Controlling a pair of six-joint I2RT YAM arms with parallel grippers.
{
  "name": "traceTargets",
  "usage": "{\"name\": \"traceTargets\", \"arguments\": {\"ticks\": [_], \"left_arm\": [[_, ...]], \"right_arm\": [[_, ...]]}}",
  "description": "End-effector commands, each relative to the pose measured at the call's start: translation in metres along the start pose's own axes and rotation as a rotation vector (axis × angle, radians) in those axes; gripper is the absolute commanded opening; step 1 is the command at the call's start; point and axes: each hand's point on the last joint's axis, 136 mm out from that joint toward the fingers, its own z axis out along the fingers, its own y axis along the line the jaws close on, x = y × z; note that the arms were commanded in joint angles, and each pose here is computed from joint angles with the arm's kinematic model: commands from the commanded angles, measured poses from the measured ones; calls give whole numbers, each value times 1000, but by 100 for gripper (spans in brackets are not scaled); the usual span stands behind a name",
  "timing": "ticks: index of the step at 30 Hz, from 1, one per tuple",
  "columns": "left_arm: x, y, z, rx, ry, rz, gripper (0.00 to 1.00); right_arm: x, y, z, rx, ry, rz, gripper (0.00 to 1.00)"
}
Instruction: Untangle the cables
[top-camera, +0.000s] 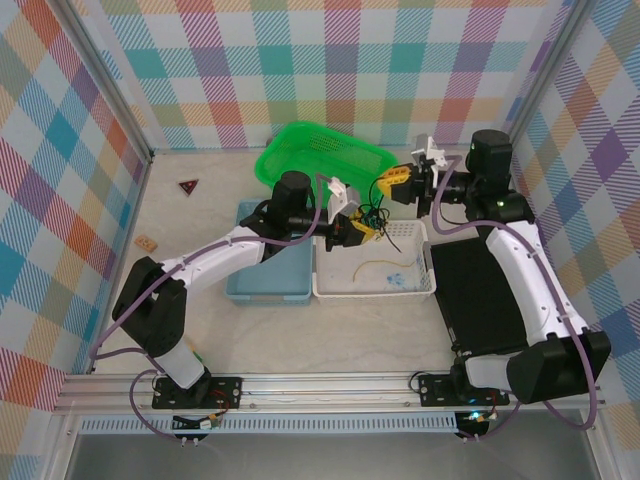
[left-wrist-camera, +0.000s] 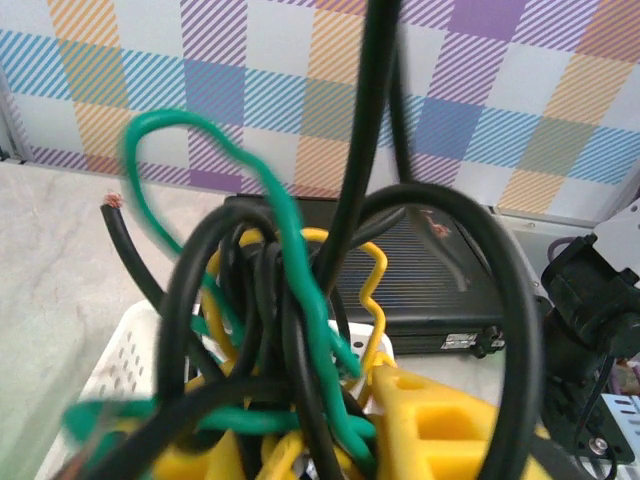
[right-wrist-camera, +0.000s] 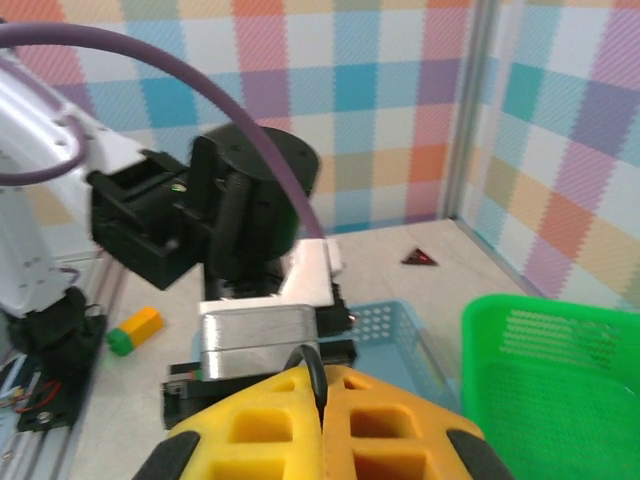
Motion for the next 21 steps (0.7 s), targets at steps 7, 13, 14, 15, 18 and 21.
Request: {"name": "traceTargets", "arguments": {"ticks": [7, 13, 14, 15, 18, 21], "left_arm": [[3, -23, -13, 40, 73, 35, 0], [16, -34, -25, 39, 125, 14, 0], [17, -35, -26, 38, 130, 9, 0], [19, -37, -27, 41, 136, 5, 0], [21, -41, -31, 43, 156, -6, 0], [24, -44, -36, 38, 177, -14, 0]], "right_arm": [[-16, -85, -42, 522, -41, 161, 0], [-25, -123, -74, 739, -85, 346, 0], [-26, -126, -78, 764, -92, 360, 0], [-26, -130, -83, 796, -104, 377, 0], [-24, -143, -105, 913, -152, 460, 0], [-20, -154, -129, 1016, -190, 548, 0]]}}
